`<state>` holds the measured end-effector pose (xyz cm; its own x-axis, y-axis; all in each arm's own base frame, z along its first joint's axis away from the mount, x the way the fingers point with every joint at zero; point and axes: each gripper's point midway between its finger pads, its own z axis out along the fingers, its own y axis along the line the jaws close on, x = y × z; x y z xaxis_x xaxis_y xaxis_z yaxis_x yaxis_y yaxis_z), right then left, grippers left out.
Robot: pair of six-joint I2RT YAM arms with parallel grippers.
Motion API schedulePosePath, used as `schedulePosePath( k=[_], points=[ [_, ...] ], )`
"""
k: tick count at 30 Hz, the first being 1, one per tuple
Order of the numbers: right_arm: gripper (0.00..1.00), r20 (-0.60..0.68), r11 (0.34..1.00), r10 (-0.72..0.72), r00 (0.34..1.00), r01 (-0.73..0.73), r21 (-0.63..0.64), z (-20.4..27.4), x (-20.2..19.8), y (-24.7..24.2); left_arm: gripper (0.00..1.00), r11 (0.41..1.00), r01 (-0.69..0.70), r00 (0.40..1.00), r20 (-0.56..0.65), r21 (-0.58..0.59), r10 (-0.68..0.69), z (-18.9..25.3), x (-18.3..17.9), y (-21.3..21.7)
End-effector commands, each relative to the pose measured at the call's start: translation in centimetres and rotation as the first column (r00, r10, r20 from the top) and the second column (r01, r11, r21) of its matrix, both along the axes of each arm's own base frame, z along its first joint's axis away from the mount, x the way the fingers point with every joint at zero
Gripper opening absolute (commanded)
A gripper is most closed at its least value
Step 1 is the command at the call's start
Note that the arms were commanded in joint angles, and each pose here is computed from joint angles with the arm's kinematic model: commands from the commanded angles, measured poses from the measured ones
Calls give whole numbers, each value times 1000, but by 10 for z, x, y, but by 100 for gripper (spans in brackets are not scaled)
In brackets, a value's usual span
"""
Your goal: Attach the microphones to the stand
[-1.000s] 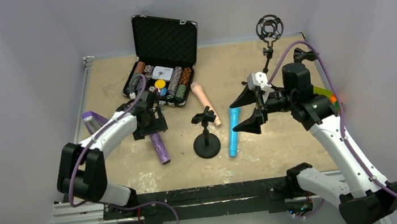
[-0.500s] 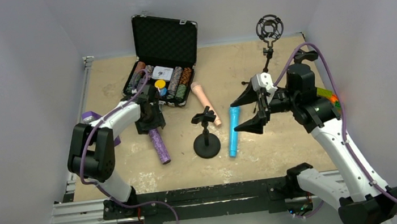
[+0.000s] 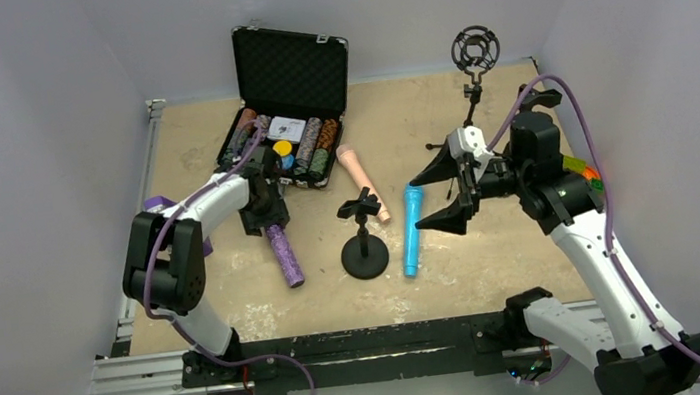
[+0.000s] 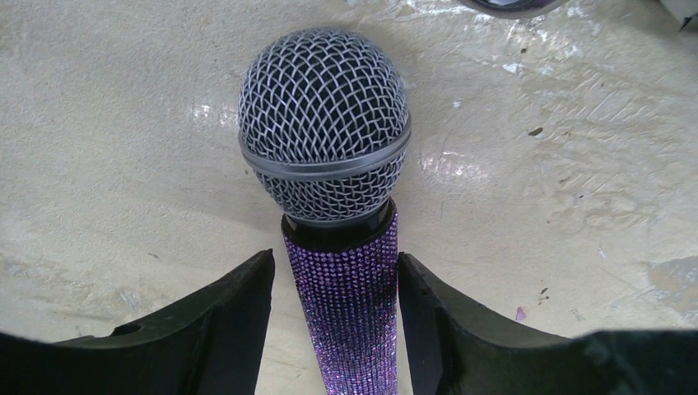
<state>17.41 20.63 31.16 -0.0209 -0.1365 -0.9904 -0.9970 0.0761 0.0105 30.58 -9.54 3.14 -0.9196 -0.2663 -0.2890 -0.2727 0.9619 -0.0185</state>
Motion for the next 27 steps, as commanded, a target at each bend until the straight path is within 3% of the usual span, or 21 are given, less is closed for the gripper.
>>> schedulePosePath(
  k=[1,13,15,17,18,23,25,27],
  points=[
    [83,44,999,29,999,-30,28,17,-12,-2,60,1000,-18,1000,-2,7,18,5,3,-2],
    [83,62,998,36,997,-39,40,32,-22,-6,53,998,-44,999,-21,36,45,4,2,-5],
    [83,73,999,17,997,-20,30,30,-18,-7,40,999,-41,999,-11,32,41,4,2,-6],
    [83,101,1000,-2,995,0,13,27,-14,-9,8,1000,-23,1000,15,13,23,6,3,-7],
    [83,120,1000,-13,993,14,-4,25,-11,-10,0,1000,-15,999,32,7,15,6,4,-7],
    [84,193,993,1,981,21,-113,17,-3,-18,0,995,86,974,213,-57,-72,39,11,-15],
    [86,244,989,46,969,-10,-150,18,0,-19,0,980,178,929,343,-87,-138,69,13,-21],
    [87,265,984,82,961,-35,-176,20,4,-18,0,942,317,843,488,-112,-226,103,11,-34]
  ],
)
